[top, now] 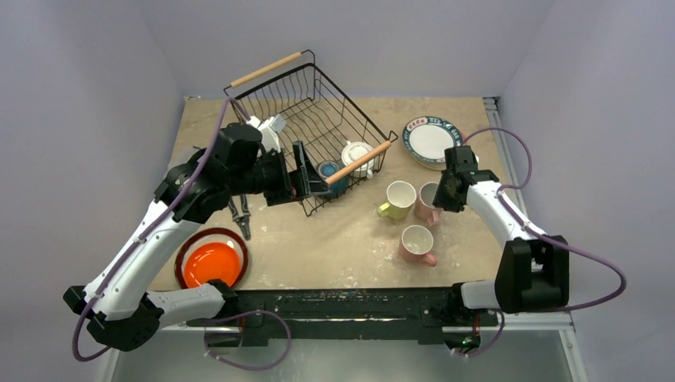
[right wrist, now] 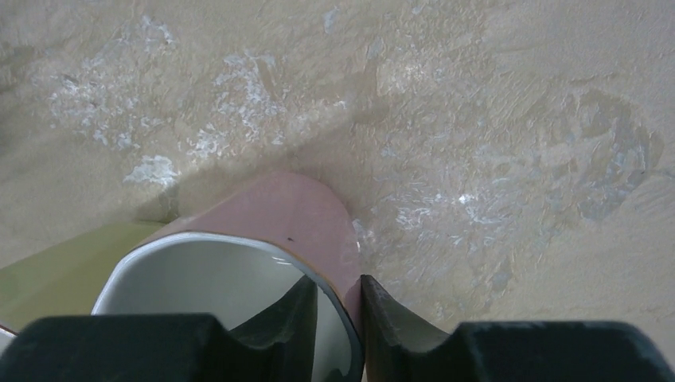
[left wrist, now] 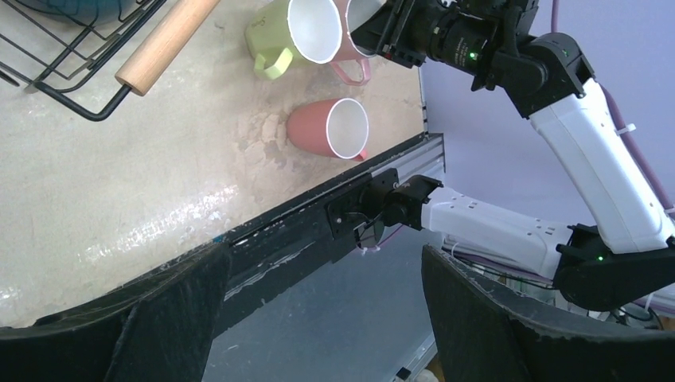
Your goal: Load the mixed dishes into the dish rack
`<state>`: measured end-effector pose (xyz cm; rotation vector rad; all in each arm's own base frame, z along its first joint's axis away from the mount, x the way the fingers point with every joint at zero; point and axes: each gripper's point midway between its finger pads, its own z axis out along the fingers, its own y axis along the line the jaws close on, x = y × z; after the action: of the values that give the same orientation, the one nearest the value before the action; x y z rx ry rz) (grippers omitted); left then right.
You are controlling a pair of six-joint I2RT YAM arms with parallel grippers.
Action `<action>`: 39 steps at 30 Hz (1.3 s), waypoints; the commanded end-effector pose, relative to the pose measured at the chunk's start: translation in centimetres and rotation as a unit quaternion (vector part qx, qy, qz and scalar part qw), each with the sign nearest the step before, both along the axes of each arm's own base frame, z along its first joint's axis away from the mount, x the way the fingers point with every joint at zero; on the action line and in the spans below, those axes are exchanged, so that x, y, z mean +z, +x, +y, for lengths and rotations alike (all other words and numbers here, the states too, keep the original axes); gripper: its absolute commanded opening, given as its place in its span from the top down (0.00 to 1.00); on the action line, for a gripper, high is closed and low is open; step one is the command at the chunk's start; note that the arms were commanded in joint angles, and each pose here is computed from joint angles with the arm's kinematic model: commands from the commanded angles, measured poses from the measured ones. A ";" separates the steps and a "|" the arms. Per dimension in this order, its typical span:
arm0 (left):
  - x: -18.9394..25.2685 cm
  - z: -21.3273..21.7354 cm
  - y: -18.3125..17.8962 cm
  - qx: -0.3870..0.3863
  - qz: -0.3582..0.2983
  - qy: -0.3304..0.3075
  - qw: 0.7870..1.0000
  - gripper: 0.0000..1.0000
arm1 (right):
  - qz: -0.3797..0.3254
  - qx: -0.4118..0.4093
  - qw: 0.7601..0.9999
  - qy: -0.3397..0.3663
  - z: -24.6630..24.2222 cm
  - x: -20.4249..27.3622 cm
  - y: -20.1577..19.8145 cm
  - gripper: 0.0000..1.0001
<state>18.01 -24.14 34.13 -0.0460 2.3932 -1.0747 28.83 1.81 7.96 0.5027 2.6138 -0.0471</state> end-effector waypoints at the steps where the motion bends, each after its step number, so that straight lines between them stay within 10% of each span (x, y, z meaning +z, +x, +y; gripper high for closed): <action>1: 2.1 -0.3 -0.4 -0.015 -0.030 -0.035 0.999 0.11 | -0.039 0.007 0.999 0.007 0.2 1.0 0.8 0.80; 5: 2.0 -0.4 -0.7 -0.014 -0.024 -0.057 0.998 0.11 | -0.054 0.000 0.999 -0.003 -0.2 2.2 1.1 1.00; 19: 4.6 -1.9 -0.8 -0.021 -0.034 -0.163 0.986 0.08 | -0.215 0.041 0.974 0.052 1.9 18.6 2.6 1.00; 24: 7.2 -3.1 -0.5 -0.040 -0.059 -0.228 0.971 0.07 | -0.268 0.168 0.909 0.272 10.7 25.8 2.6 1.00; 29: 9.8 -4.1 0.0 -0.050 -0.086 -0.296 0.950 0.06 | -0.255 0.245 0.779 0.518 17.6 31.9 -0.4 1.00; 39: 13.6 -2.9 1.7 -0.002 -0.172 -0.352 0.920 0.06 | -0.229 0.294 0.659 0.654 22.7 39.9 -5.3 1.00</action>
<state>19.47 -28.67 43.38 -0.0934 1.8247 -1.7286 27.94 23.67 38.79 0.1942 1.9992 1.6890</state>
